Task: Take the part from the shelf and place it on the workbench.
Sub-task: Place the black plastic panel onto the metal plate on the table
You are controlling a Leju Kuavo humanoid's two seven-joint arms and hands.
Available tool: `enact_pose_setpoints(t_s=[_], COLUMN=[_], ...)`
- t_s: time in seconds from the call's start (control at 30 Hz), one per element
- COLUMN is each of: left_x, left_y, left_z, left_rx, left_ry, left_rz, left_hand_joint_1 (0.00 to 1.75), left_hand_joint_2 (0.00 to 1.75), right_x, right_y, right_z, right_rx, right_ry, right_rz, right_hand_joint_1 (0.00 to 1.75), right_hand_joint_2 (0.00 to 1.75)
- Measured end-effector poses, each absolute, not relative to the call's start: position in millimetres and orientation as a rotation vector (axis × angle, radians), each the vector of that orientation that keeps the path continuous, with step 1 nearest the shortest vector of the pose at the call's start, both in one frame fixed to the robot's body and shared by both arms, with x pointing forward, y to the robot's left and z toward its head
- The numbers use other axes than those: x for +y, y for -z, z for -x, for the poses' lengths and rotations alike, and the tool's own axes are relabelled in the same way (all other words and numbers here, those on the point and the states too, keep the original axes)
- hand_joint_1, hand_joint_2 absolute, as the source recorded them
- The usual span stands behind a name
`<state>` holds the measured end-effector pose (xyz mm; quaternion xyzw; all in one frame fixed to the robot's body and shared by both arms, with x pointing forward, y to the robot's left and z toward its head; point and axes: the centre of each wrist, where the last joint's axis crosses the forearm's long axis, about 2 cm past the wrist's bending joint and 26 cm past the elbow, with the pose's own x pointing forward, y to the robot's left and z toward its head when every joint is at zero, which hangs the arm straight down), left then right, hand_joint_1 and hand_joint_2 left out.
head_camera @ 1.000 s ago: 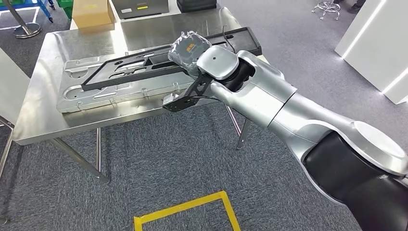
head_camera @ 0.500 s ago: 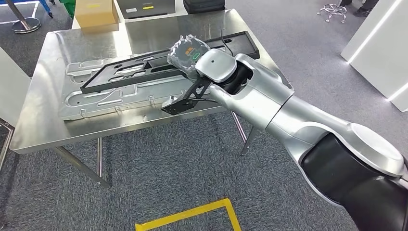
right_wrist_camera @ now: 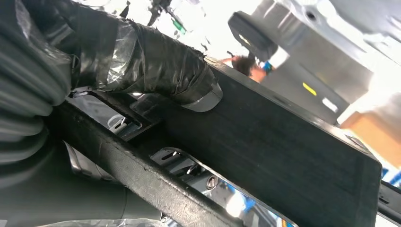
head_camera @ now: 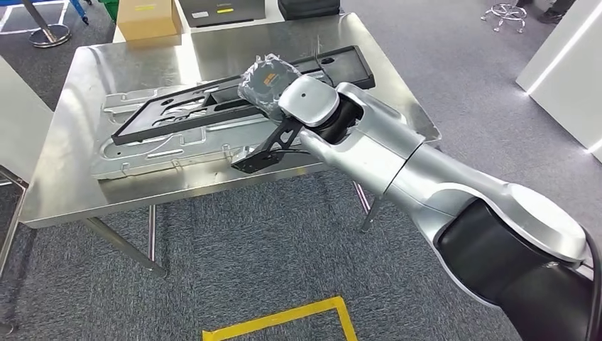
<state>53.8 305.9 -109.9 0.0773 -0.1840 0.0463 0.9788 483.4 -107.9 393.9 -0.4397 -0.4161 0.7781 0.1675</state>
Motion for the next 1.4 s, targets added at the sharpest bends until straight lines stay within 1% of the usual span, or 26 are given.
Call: enact_pose_setpoints(t_s=[0.17, 0.4, 0.7, 1.4], left_x=[310, 311, 300, 311], left_y=[110, 110, 111, 110], left_z=[-53, -53, -51, -52], left_rx=[-0.368, -0.373, -0.376, -0.405], left_ry=[-0.093, -0.092, -0.083, -0.062], left_rz=[-0.157, -0.160, -0.133, -0.128], left_hand_joint_1=[0.00, 0.00, 0.00, 0.00], left_hand_joint_2=[1.75, 1.75, 1.75, 1.75], right_x=[-98, -99, -98, -105], right_y=[-389, -386, -392, -387], right_z=[-479, -479, -480, -482], right_rx=[-1.190, -1.183, -1.197, -1.184], right_ry=[-2.222, -2.231, -2.223, -2.230], right_rz=[1.245, 1.228, 1.242, 1.225], right_hand_joint_1=[1.75, 1.75, 1.75, 1.75], right_hand_joint_2=[1.75, 1.75, 1.75, 1.75])
